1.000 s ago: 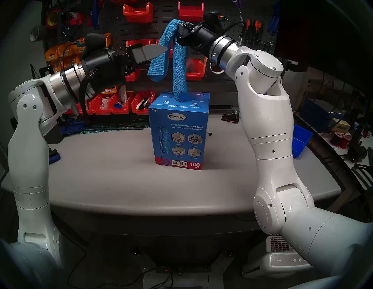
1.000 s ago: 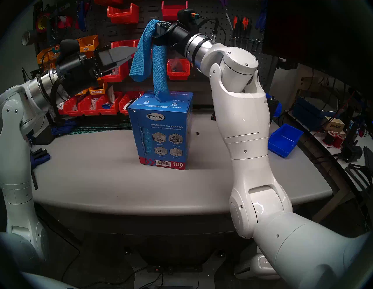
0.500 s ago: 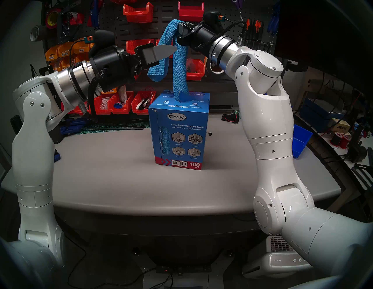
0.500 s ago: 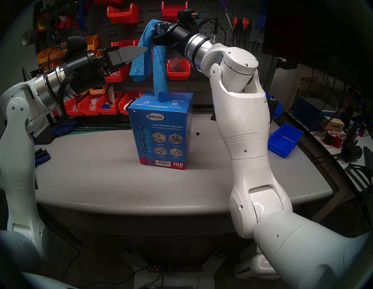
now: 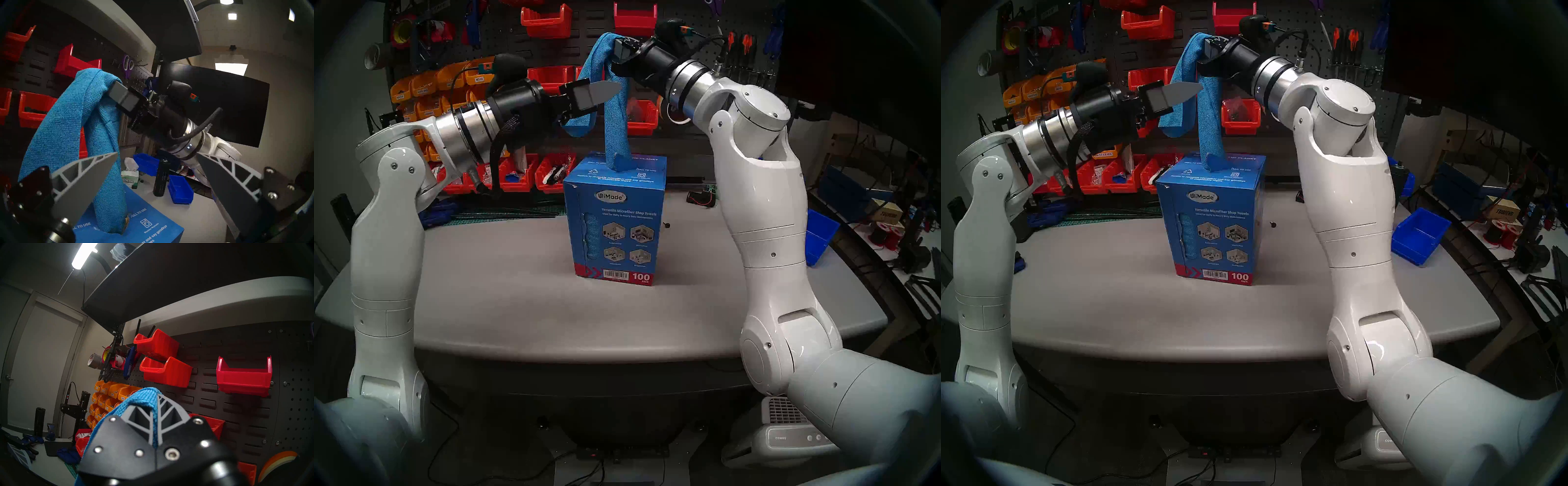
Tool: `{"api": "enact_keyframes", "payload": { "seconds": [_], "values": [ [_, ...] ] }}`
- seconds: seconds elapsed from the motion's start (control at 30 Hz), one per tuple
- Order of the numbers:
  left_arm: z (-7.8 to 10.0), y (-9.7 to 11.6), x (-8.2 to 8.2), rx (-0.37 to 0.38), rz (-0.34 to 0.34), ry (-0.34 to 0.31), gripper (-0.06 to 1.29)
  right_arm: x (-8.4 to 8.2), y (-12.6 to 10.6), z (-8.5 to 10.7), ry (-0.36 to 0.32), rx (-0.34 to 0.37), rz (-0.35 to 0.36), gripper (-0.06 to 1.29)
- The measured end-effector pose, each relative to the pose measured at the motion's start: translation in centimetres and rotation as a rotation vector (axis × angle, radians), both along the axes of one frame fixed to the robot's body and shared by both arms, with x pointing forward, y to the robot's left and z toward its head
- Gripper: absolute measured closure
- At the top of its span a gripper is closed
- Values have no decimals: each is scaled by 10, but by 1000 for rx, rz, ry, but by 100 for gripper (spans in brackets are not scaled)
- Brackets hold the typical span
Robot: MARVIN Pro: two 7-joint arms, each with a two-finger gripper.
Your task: Take out a shop towel
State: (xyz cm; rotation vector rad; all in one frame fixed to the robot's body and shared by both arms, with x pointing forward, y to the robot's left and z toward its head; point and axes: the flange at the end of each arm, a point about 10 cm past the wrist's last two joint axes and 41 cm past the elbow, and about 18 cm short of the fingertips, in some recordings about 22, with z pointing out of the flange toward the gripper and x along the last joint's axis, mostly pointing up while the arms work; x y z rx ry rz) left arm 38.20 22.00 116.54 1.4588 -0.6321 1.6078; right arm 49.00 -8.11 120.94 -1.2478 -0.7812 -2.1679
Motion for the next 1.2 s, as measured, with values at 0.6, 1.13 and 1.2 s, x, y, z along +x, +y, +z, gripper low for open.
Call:
{"api": "enact_keyframes", "payload": {
  "seconds": [0.6, 1.13, 1.2],
  "values": [
    [2, 0, 37, 37, 49, -35, -2, 0, 0, 0, 0, 0, 0, 127],
    [12, -5, 50, 42, 35, -90, -2, 0, 0, 0, 0, 0, 0, 127],
    [13, -5, 50, 43, 32, -95, -2, 0, 0, 0, 0, 0, 0, 127]
  ]
}}
